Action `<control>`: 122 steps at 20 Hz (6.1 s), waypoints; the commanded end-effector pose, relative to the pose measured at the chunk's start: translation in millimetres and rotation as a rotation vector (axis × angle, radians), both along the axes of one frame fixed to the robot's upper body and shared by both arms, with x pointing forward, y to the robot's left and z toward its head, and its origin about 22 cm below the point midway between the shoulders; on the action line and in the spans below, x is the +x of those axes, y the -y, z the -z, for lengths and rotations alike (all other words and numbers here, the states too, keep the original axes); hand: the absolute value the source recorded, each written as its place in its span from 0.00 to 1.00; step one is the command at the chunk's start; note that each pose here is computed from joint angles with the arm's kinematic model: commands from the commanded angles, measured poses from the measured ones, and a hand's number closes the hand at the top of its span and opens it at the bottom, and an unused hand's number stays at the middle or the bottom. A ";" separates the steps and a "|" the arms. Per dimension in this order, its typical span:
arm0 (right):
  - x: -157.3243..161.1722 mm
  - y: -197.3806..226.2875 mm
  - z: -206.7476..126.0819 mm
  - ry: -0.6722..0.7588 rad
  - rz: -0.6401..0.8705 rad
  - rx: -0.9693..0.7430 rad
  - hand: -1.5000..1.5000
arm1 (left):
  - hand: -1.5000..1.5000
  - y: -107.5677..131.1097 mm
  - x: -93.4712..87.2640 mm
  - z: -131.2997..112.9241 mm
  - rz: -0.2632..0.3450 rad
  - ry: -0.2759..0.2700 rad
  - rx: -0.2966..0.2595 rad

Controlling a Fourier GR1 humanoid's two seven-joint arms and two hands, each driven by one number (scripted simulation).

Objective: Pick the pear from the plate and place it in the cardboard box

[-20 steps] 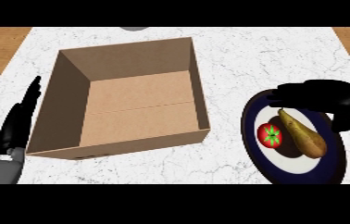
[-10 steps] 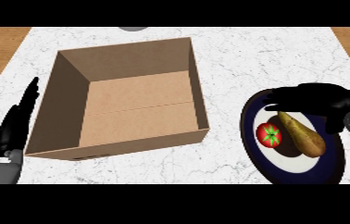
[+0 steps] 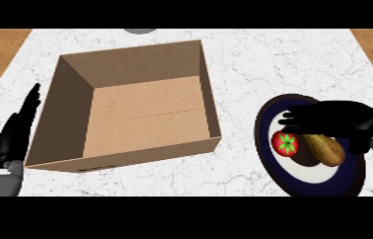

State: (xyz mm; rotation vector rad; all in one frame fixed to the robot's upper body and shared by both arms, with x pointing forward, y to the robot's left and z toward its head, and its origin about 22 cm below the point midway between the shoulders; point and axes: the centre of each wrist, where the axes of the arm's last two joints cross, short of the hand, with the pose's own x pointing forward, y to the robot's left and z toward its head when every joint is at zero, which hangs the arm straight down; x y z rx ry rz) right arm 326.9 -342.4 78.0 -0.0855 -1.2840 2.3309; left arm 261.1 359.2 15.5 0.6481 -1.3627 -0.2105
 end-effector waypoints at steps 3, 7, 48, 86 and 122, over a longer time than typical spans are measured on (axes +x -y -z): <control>-15.5 -7.1 -6.0 -0.036 -0.015 -0.090 0.00 | 0.50 -1.4 -5.2 -3.4 -0.005 0.010 0.009; -14.7 -18.5 20.4 -0.012 0.034 -0.134 0.00 | 0.50 3.0 4.1 4.5 -0.003 0.002 -0.002; -62.2 -199.4 0.8 0.688 1.276 0.706 1.00 | 0.50 -29.4 -29.0 4.7 -0.098 -0.040 0.027; 57.5 -325.2 -69.1 0.431 1.839 0.788 0.00 | 0.50 36.9 29.5 -10.8 0.102 0.030 0.002; -137.0 -235.3 -52.4 0.514 1.766 1.362 0.00 | 0.50 -14.0 -17.2 17.5 -0.064 -0.023 0.003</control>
